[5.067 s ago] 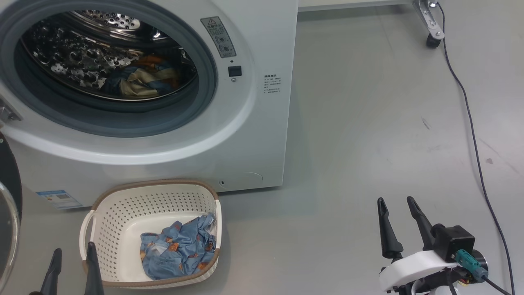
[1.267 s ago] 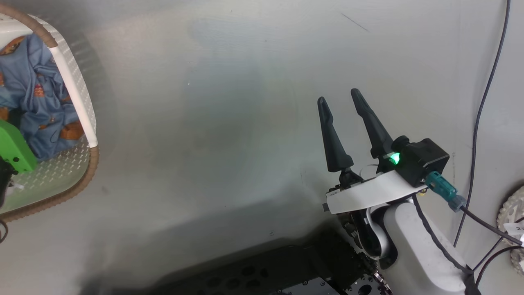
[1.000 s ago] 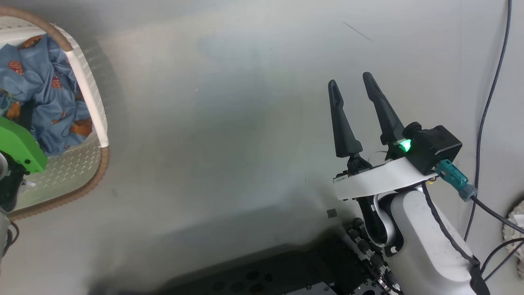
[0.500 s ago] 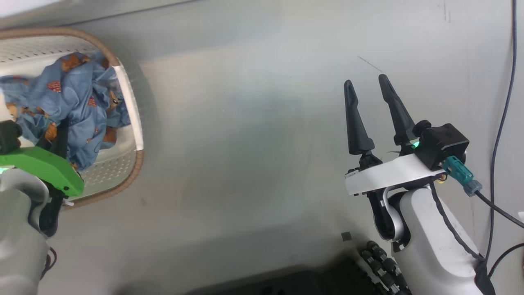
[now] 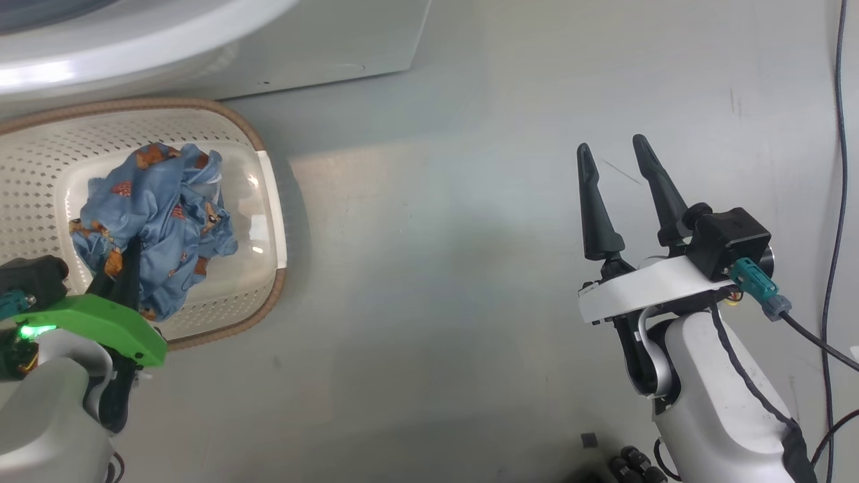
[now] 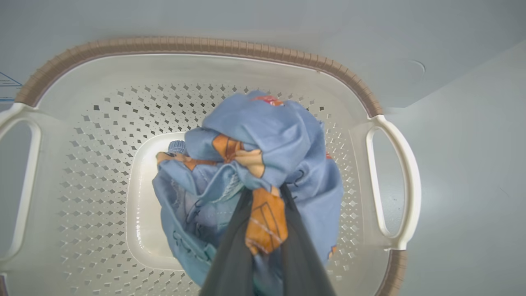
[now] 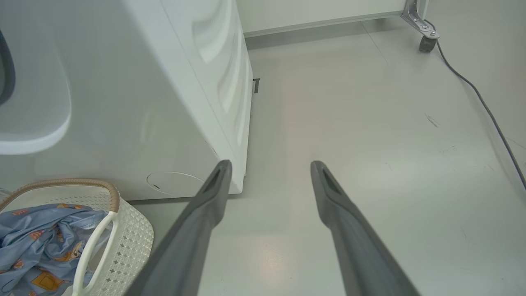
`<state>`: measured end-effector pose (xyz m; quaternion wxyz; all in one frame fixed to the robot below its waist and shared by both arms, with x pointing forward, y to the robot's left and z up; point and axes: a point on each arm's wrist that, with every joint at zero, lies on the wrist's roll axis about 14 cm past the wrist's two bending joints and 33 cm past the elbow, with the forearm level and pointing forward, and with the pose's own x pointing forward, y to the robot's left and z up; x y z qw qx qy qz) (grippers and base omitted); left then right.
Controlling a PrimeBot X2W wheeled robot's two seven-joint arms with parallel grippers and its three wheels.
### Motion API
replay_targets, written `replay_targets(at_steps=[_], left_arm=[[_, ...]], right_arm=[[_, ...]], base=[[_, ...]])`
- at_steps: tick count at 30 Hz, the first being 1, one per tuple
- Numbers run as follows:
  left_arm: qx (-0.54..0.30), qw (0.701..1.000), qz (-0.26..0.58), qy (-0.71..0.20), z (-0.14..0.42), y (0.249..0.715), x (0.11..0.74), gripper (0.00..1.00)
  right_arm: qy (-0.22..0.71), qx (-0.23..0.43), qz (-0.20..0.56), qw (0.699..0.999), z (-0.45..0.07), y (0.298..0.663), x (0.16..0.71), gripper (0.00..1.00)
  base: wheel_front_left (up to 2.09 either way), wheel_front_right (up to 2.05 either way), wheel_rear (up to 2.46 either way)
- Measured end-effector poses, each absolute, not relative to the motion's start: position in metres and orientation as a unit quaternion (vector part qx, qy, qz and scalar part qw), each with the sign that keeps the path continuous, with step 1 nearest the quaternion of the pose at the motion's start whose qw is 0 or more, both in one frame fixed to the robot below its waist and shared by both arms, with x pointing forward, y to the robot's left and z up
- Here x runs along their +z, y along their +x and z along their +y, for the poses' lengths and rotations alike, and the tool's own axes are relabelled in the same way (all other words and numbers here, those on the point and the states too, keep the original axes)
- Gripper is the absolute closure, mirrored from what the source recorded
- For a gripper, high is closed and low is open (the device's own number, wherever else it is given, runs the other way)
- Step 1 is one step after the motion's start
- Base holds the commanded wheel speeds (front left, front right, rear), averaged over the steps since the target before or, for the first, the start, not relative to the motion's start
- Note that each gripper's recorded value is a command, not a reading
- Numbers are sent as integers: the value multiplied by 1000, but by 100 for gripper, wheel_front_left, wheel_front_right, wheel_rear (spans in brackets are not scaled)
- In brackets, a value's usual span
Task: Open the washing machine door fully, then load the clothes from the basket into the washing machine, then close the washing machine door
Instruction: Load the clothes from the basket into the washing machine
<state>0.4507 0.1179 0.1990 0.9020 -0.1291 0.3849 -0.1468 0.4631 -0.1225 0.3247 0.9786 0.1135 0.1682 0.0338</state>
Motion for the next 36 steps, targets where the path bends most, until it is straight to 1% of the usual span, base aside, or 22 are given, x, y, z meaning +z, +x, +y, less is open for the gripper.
replay_targets(at_steps=[8,13,20,26,36], left_arm=[[-126,914,364,-122,137,439,231,100],[-115,926,336,-125,145,442,257,100],[-91,951,253,-152,157,465,315,100],[-81,961,217,-150,168,459,342,100],[-70,981,121,-138,186,452,409,100]], right_arm=[[116,46,142,982,-117,458,354,0],[119,52,124,984,-116,455,373,0],[120,52,106,986,-118,444,394,0],[121,57,91,987,-117,437,409,0],[124,61,63,988,-118,421,436,0]], base=[[0,0,0],[0,0,0],[0,0,0],[0,0,0],[0,0,0]])
